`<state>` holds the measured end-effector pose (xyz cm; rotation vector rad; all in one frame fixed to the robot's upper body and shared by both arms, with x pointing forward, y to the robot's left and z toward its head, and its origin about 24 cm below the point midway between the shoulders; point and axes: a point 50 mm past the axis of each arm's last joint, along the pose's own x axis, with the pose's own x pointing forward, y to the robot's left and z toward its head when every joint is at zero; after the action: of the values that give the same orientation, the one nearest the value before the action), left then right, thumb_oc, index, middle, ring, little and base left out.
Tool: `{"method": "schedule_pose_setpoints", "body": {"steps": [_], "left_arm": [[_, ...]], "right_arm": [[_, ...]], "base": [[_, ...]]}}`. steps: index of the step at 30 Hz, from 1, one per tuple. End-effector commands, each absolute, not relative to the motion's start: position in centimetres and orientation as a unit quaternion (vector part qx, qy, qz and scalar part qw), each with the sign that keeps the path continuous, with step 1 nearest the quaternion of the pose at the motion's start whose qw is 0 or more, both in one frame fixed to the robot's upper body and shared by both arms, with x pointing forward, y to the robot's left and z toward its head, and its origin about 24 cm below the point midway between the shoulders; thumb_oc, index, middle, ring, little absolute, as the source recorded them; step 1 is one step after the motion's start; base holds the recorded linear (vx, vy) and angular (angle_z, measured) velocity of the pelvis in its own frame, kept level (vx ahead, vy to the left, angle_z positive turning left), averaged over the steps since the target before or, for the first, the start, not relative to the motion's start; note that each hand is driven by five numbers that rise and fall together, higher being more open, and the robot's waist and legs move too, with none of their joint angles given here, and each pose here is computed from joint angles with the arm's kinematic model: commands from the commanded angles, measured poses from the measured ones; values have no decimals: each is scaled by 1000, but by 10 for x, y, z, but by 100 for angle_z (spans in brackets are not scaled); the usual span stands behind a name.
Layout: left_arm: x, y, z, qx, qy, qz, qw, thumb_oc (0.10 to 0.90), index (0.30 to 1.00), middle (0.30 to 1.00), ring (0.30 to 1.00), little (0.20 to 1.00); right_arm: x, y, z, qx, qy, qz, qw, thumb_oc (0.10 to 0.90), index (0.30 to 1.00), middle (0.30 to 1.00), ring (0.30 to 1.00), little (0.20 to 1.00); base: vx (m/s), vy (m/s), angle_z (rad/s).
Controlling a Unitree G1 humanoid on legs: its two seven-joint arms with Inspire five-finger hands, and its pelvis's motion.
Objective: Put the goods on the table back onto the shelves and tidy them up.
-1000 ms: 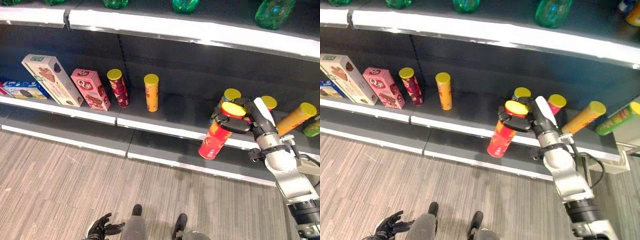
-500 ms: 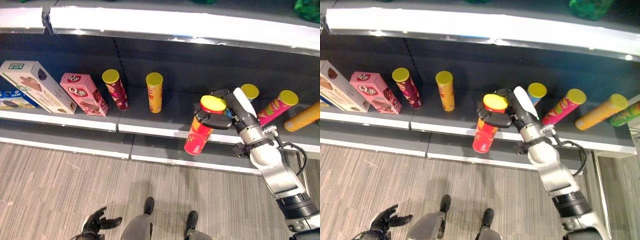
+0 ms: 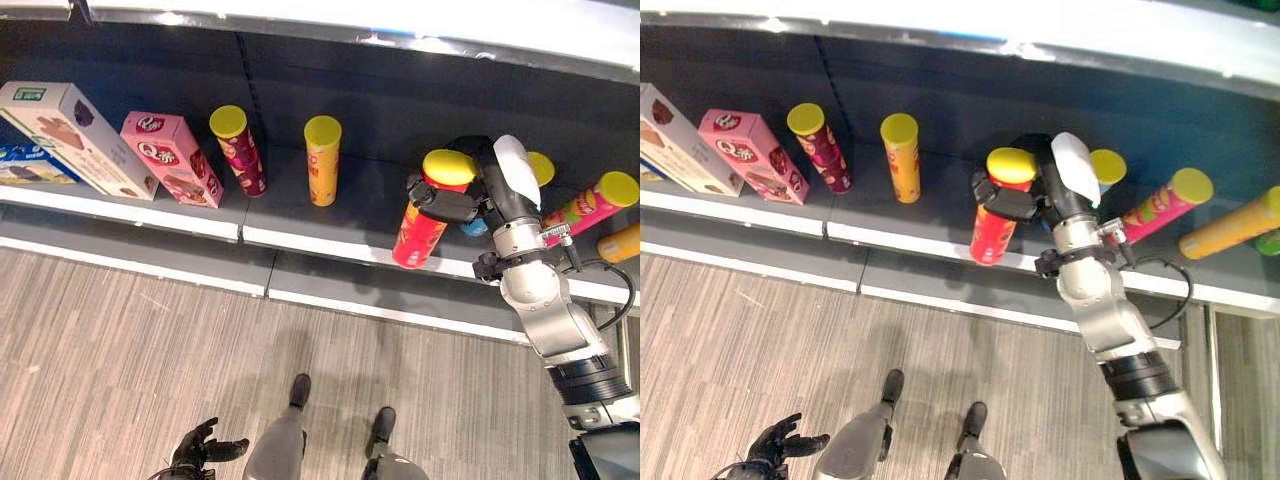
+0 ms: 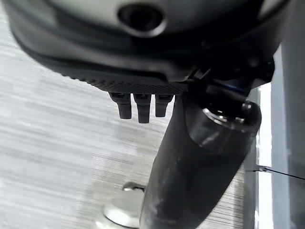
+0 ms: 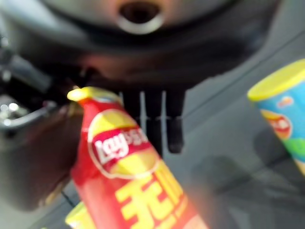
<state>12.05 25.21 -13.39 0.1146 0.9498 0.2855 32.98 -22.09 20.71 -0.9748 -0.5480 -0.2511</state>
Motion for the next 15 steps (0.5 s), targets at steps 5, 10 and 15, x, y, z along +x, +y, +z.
{"method": "schedule_pose_setpoints", "body": {"steps": [5, 10, 15], "left_arm": [[132, 259, -126, 105, 422, 140, 890, 800, 900, 900, 900, 900], [137, 261, -125, 113, 418, 144, 890, 800, 900, 900, 900, 900], [139, 260, -125, 113, 418, 145, 890, 800, 900, 900, 900, 900]], "right_arm": [[315, -217, 303, -452, -450, -283, 717, 400, 300, 300, 300, 300], [313, -223, 311, -453, -461, -324, 691, 400, 300, 300, 300, 300], [311, -225, 316, -447, -468, -340, 682, 400, 300, 300, 300, 300]], "base": [[6, -1, 13], [16, -1, 16], [8, 2, 10]]}}
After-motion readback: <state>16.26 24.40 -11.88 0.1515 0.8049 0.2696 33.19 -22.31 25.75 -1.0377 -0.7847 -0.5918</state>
